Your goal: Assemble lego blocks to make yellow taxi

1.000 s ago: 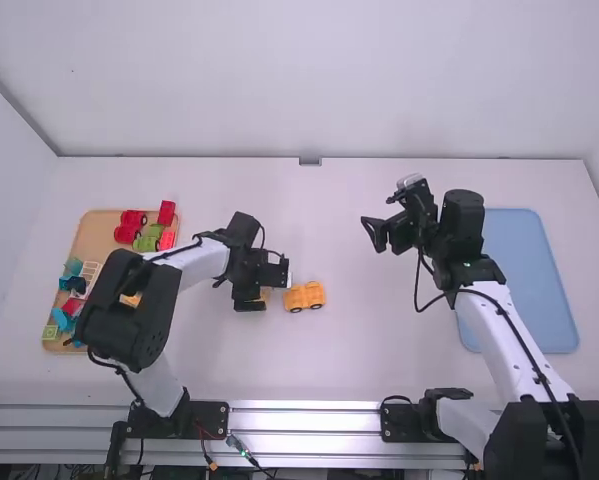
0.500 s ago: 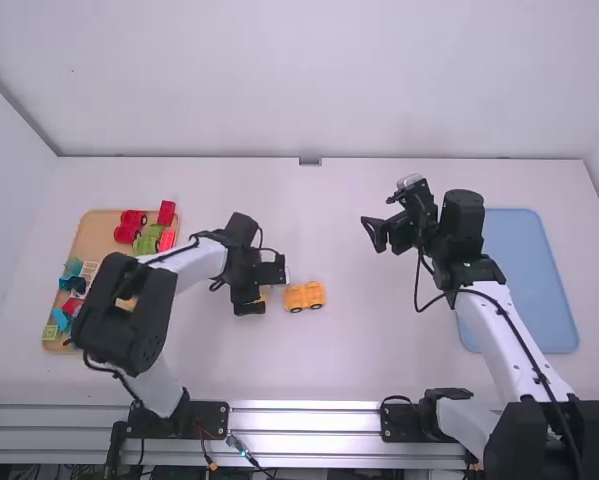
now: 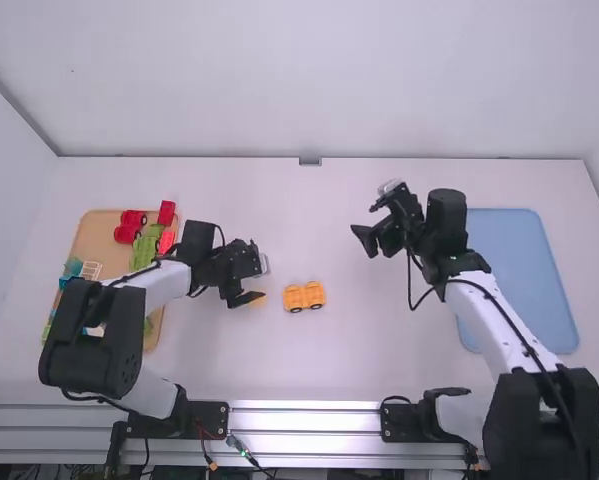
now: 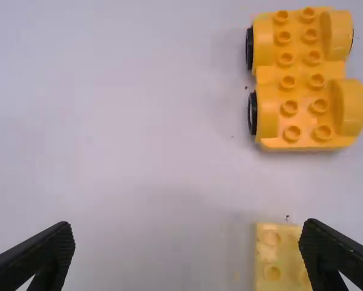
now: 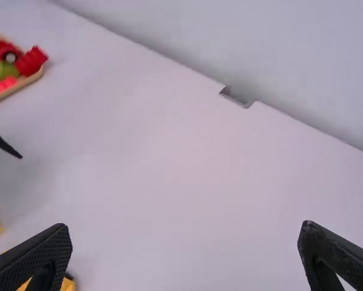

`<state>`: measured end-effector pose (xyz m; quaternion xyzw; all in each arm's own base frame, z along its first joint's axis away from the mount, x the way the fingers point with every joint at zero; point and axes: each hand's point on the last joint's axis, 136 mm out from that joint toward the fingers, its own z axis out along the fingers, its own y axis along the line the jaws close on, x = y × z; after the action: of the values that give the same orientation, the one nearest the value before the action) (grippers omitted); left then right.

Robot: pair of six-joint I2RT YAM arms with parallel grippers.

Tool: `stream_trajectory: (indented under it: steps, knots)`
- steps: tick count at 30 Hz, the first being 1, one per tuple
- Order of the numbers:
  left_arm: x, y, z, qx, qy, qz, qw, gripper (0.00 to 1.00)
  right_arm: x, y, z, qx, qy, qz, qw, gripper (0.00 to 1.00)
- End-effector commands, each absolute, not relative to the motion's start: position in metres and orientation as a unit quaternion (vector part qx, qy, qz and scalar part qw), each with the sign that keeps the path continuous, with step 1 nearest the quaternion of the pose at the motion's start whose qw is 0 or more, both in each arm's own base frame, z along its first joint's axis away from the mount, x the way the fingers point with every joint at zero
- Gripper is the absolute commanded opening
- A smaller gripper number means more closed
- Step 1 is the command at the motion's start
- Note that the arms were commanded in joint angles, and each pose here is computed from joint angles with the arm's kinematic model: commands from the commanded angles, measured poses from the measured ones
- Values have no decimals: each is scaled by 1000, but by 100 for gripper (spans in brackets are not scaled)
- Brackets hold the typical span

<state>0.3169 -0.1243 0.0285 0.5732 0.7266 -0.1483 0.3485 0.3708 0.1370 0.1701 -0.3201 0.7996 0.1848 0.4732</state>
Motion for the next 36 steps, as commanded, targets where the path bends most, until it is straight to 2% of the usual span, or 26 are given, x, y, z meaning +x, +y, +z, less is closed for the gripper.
stream_trajectory:
  steps: [1, 4, 7, 14, 22, 24, 26, 29, 32, 36]
  knots:
    - [299, -135, 33, 546, 722, -223, 363, 99, 368, 158, 152, -389, 775, 189, 460, 99]
    - [281, -139, 39, 580, 672, -256, 383, 99, 352, 189, 134, -476, 720, 232, 449, 99]
    - [272, -140, 36, 599, 651, -264, 384, 99, 339, 204, 124, -515, 681, 278, 440, 99]
    - [269, -135, 14, 604, 663, -259, 358, 99, 313, 220, 115, -549, 612, 372, 431, 99]
    - [273, -127, 3, 598, 671, -255, 355, 100, 305, 224, 78, -554, 619, 391, 397, 99]
    - [275, -122, 0, 591, 678, -255, 356, 95, 300, 227, 71, -556, 611, 407, 390, 99]
    - [277, -119, -1, 582, 682, -259, 360, 95, 294, 230, 66, -562, 596, 422, 388, 99]
    - [276, -117, 5, 569, 668, -283, 387, 100, 285, 236, 50, -585, 574, 426, 384, 99]
    - [272, -117, 5, 581, 652, -286, 395, 100, 279, 240, 39, -594, 567, 429, 376, 99]
    - [271, -120, -1, 590, 649, -284, 389, 96, 279, 238, 35, -586, 576, 435, 368, 99]
